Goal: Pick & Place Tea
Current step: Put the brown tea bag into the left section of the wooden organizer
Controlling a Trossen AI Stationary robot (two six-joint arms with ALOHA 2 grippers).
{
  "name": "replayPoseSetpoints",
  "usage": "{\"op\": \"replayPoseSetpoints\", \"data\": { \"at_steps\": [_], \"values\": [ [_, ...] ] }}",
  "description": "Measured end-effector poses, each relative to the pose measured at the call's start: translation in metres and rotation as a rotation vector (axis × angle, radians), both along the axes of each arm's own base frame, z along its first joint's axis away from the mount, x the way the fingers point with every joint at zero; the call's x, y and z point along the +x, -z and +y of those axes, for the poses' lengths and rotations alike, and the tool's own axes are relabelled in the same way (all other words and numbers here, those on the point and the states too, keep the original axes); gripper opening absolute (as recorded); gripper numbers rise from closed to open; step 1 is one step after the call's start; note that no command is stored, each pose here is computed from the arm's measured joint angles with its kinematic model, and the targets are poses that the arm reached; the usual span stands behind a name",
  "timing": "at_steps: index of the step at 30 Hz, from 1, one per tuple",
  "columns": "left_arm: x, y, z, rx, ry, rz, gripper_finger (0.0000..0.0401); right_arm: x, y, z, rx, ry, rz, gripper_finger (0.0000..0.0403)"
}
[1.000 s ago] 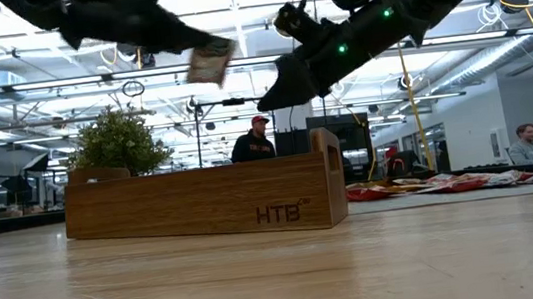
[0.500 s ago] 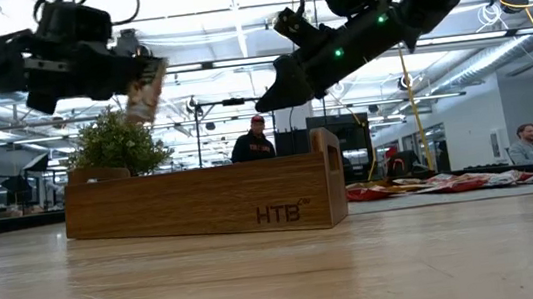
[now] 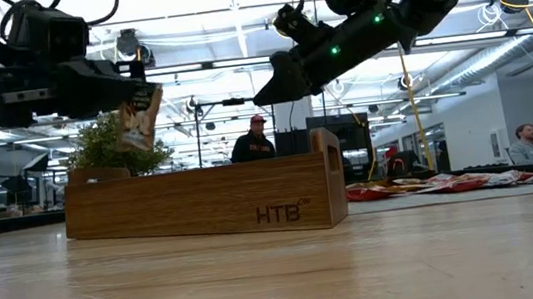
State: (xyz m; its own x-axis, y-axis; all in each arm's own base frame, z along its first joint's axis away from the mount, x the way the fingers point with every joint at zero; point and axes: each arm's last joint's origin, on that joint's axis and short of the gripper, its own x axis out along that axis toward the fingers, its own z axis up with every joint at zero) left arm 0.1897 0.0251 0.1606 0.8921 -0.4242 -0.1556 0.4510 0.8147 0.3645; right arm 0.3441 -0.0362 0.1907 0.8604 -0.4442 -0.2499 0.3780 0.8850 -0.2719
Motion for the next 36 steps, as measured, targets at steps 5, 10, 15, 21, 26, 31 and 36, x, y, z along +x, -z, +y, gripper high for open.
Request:
{"op": "replayPoseSetpoints", "data": {
  "at_steps": [5, 10, 15, 21, 26, 31, 36],
  "values": [
    [0.005, 0.010, 0.001, -0.008, -0.026, 0.041, 0.0001, 0.000, 0.000, 0.000, -0.005, -0.001, 0.003, 0.0105],
    [0.013, 0.018, 0.000, -0.028, -0.019, 0.026, 0.0001, 0.000, 0.000, 0.000, -0.005, -0.001, 0.005, 0.0105],
    [0.016, 0.030, 0.001, -0.033, -0.049, 0.088, 0.0001, 0.000, 0.000, 0.000, -0.005, -0.001, 0.006, 0.0105],
    [0.017, 0.035, 0.002, -0.035, -0.088, 0.117, 0.0013, 0.000, 0.000, 0.000, -0.018, -0.005, 0.013, 0.0105],
    [0.017, 0.034, 0.004, -0.087, -0.165, 0.137, 0.0040, 0.000, 0.000, 0.000, -0.021, -0.006, 0.015, 0.0105],
    [0.018, 0.033, 0.006, -0.109, -0.225, 0.126, 0.0073, 0.000, 0.000, 0.000, -0.021, -0.006, 0.015, 0.0105],
    [0.019, 0.028, 0.006, -0.121, -0.230, 0.081, 0.0111, 0.000, 0.000, 0.000, -0.021, -0.006, 0.015, 0.0105]
  ]
}}
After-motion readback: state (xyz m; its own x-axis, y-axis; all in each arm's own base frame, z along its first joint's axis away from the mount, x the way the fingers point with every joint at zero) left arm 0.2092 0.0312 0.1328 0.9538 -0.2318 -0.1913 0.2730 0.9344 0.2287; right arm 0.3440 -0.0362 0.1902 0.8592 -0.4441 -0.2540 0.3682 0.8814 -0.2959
